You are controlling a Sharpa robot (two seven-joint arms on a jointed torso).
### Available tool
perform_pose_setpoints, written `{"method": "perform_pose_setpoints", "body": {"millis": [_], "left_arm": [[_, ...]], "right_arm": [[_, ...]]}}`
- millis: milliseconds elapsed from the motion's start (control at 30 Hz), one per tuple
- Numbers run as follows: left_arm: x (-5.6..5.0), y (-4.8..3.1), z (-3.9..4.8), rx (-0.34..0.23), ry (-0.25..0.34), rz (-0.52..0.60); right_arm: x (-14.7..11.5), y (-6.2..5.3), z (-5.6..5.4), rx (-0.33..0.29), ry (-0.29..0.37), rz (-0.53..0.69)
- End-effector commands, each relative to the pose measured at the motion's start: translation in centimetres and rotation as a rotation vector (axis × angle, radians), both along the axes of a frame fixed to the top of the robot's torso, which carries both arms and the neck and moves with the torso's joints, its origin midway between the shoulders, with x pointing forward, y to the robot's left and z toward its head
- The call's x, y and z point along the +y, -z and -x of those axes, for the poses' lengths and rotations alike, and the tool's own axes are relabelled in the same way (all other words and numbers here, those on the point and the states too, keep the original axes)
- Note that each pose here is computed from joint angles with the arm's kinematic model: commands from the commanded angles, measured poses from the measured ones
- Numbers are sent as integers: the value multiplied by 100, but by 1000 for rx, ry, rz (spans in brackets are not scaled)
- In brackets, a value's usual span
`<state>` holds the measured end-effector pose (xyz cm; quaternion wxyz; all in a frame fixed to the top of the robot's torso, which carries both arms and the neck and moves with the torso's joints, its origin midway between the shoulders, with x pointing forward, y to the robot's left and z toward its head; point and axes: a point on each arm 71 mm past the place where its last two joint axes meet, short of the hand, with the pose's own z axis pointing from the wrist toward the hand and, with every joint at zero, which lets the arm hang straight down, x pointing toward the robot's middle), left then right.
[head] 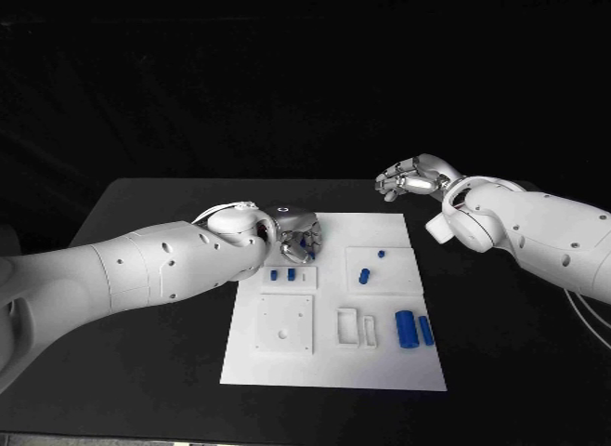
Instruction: Assemble the parts on the task board
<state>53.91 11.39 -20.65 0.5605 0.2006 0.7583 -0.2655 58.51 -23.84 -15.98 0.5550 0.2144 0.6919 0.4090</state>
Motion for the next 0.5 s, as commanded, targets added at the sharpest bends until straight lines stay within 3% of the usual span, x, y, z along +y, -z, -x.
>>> {"method": "perform_pose_setpoints", "body": {"millis": [33,500], "left_arm": [[16,227,94,82,29,-79],[35,212,110,55,33,-50]], "right_arm": [[14,-5,6,-3,-14,-5],[9,-7,9,-4,-14,-5]]}}
